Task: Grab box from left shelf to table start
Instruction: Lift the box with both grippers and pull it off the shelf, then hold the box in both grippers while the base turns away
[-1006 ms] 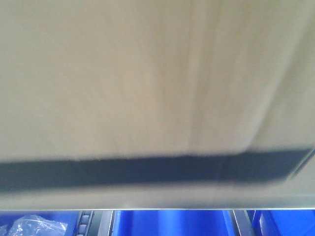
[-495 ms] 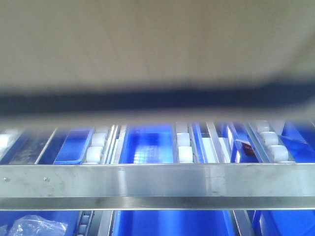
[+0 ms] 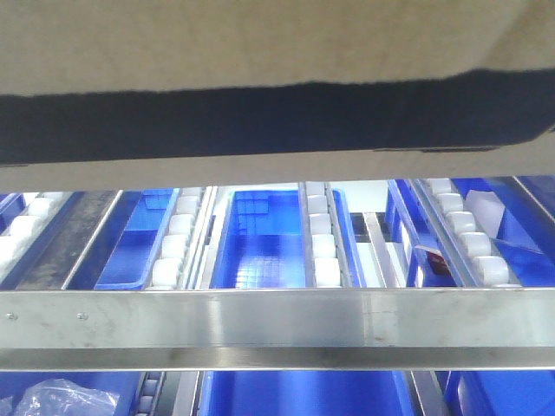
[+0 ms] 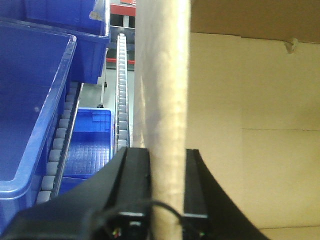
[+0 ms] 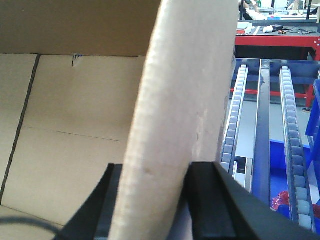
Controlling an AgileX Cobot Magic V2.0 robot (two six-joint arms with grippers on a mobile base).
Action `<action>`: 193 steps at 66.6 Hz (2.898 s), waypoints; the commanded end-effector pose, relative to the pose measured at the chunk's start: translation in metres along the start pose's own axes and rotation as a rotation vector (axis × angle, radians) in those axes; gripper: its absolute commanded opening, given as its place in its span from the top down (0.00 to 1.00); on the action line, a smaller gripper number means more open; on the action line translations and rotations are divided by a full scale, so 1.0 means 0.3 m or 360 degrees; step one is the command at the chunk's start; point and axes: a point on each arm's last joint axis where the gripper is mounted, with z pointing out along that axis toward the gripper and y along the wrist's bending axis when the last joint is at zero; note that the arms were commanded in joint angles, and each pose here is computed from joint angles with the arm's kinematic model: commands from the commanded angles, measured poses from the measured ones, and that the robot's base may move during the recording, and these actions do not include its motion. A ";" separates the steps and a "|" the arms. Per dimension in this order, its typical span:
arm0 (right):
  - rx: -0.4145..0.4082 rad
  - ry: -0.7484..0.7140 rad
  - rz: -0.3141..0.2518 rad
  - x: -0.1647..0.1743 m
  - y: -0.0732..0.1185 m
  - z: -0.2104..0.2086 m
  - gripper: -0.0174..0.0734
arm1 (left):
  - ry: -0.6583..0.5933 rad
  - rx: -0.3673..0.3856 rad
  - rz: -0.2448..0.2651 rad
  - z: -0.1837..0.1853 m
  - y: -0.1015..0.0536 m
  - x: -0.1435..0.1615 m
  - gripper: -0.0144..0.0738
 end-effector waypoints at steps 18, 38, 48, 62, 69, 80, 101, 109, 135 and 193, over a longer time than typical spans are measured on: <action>0.0051 -0.0240 -0.0017 -0.069 -0.004 -0.006 0.74 | -0.0378 0.0023 0.0010 -0.024 -0.006 -0.096 0.94; 0.0051 -0.0240 -0.0017 -0.069 -0.004 -0.006 0.74 | -0.0378 0.0023 0.0010 -0.024 -0.006 -0.096 0.94; 0.0053 -0.0236 -0.0017 -0.068 -0.004 -0.005 0.74 | -0.0375 0.0025 0.0010 -0.022 -0.006 -0.096 0.94; 0.0053 -0.0236 -0.0017 -0.068 -0.004 -0.005 0.74 | -0.0372 0.0025 0.0010 -0.021 -0.006 -0.095 0.95; 0.0053 -0.0236 -0.0017 -0.068 -0.004 -0.005 0.74 | -0.0372 0.0025 0.0010 -0.021 -0.006 -0.095 0.95; 0.0053 -0.0236 -0.0017 -0.068 -0.004 -0.005 0.74 | -0.0372 0.0025 0.0010 -0.021 -0.006 -0.095 0.95; 0.0053 -0.0236 -0.0017 -0.068 -0.004 -0.005 0.74 | -0.0372 0.0025 0.0010 -0.021 -0.006 -0.095 0.95; 0.0053 -0.0236 -0.0017 -0.068 -0.004 -0.005 0.74 | -0.0372 0.0025 0.0010 -0.021 -0.006 -0.095 0.95; 0.0053 -0.0236 -0.0017 -0.068 -0.004 -0.005 0.74 | -0.0372 0.0025 0.0010 -0.021 -0.006 -0.095 0.95; 0.0053 -0.0236 -0.0017 -0.068 -0.004 -0.005 0.74 | -0.0372 0.0025 0.0010 -0.021 -0.006 -0.095 0.95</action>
